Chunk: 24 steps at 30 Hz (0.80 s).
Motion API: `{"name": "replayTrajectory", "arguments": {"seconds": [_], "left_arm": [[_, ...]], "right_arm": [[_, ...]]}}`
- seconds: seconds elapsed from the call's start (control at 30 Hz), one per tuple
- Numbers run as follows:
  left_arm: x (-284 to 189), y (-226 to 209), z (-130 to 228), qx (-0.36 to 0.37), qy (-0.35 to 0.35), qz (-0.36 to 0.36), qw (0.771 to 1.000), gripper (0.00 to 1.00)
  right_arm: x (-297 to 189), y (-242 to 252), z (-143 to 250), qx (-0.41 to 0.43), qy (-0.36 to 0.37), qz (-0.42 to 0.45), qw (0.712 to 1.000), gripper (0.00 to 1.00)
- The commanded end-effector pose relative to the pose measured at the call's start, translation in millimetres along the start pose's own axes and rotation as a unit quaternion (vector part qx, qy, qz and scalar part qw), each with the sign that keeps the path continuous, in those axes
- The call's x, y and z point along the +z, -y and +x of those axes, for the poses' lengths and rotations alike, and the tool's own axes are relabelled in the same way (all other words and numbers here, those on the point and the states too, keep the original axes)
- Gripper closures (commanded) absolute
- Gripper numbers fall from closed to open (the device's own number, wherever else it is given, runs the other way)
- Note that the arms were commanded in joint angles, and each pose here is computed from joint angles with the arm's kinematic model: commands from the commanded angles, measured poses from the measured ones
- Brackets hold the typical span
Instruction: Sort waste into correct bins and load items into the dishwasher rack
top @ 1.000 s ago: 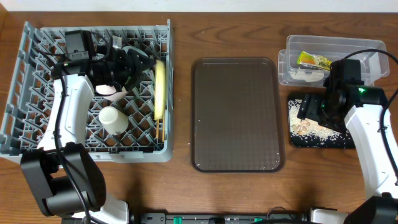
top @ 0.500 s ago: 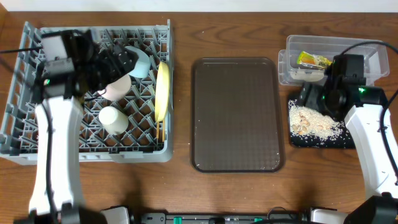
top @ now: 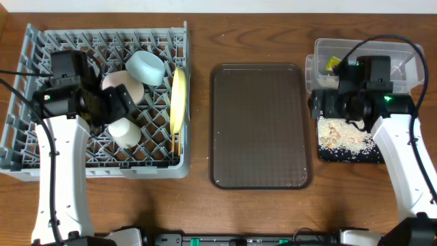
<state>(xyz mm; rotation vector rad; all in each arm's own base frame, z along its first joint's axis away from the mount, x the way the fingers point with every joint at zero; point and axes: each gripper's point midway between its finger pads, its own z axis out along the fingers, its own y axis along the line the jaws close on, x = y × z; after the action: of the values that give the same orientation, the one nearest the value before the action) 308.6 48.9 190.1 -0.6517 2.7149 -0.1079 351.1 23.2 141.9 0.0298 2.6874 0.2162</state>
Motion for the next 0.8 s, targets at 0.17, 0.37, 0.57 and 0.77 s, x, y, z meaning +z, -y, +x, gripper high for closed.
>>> {"name": "replayTrajectory", "arguments": {"seconds": [0.17, 0.37, 0.57, 0.77], "left_arm": [[-19, 4, 30, 0.082, 0.017, -0.005, 0.997, 0.08], [-40, 14, 54, 0.144, 0.120, 0.020, 0.982, 0.08], [-45, 6, 84, 0.149, 0.190, 0.048, 0.969, 0.03], [-55, 3, 94, 0.150, 0.216, 0.064, 0.963, 0.03]], "right_arm": [[-26, 16, 18, 0.067, -0.011, 0.039, 0.997, 0.01], [-69, 15, 16, 0.054, 0.115, 0.047, 0.991, 0.01], [-97, 22, 35, 0.049, 0.215, 0.068, 0.973, 0.01], [-102, 25, 58, 0.050, 0.225, 0.076, 0.970, 0.01]]}}
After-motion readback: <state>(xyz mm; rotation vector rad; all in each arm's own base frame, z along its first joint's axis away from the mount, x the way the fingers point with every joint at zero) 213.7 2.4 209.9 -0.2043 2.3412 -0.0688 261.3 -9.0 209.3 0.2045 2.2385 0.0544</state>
